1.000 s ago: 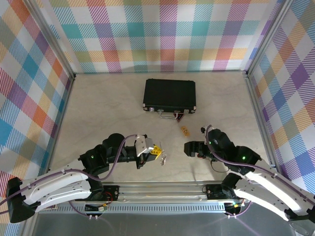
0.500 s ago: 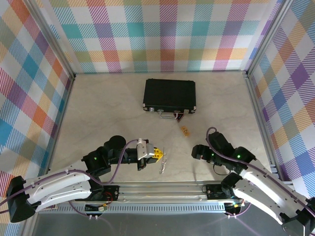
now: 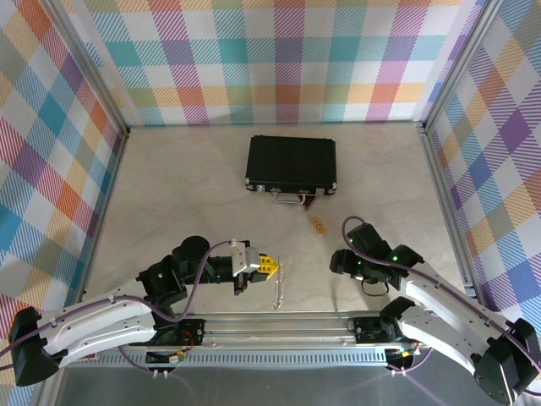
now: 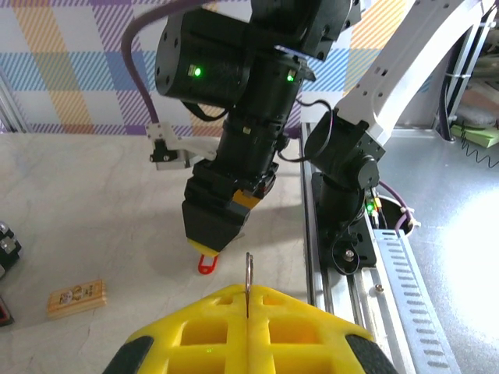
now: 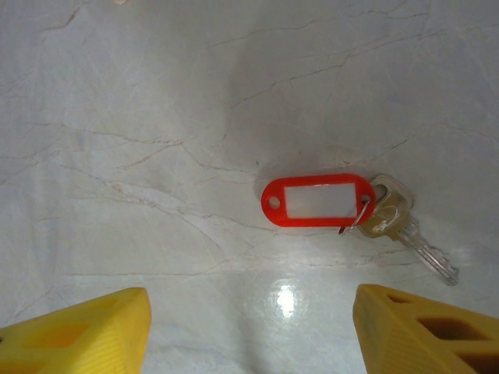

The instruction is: Put the keys on the keyring

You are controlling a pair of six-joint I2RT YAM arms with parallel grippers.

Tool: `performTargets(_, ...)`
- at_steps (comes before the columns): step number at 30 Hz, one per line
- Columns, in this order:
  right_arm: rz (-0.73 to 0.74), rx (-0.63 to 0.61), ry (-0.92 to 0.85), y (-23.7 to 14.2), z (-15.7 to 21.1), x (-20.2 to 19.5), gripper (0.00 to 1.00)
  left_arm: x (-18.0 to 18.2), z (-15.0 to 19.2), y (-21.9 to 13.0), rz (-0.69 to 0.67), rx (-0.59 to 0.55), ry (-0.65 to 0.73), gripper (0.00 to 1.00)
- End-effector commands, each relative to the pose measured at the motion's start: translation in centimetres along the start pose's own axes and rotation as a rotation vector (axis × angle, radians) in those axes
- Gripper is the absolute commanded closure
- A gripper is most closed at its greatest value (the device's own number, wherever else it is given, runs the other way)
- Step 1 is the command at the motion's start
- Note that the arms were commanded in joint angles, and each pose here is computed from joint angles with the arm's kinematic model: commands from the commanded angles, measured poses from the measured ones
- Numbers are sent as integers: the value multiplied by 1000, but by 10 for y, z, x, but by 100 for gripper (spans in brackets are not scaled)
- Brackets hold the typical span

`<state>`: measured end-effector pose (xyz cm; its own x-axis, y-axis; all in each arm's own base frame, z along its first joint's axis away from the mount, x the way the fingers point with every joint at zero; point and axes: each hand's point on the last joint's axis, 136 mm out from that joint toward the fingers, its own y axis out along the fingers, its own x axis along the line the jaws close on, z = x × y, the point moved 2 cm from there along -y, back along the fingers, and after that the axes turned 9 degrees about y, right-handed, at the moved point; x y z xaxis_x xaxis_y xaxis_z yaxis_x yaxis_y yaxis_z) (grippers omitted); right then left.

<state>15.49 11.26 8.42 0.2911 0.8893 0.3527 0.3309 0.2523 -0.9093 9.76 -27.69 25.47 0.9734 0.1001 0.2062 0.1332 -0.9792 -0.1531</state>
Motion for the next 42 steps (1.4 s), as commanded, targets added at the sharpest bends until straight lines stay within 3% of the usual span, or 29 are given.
performTargets(1, 42, -20, -9, 7, -6, -6, 39, -3, -15, -4, 8, -71, 14, 100)
performTargets(4, 77, -20, -12, 11, -8, -10, 47, -3, -16, -6, 4, -79, 16, 100)
performTargets(16, 100, -5, 5, 23, -6, -16, 60, -6, -19, -7, 20, -99, 15, 100)
performTargets(30, 175, 1, 11, 27, -11, -18, 62, -9, -29, -19, 13, -151, 29, 100)
performTargets(42, 202, -4, 25, 28, -13, -20, 72, -12, -36, -26, 15, -191, 34, 100)
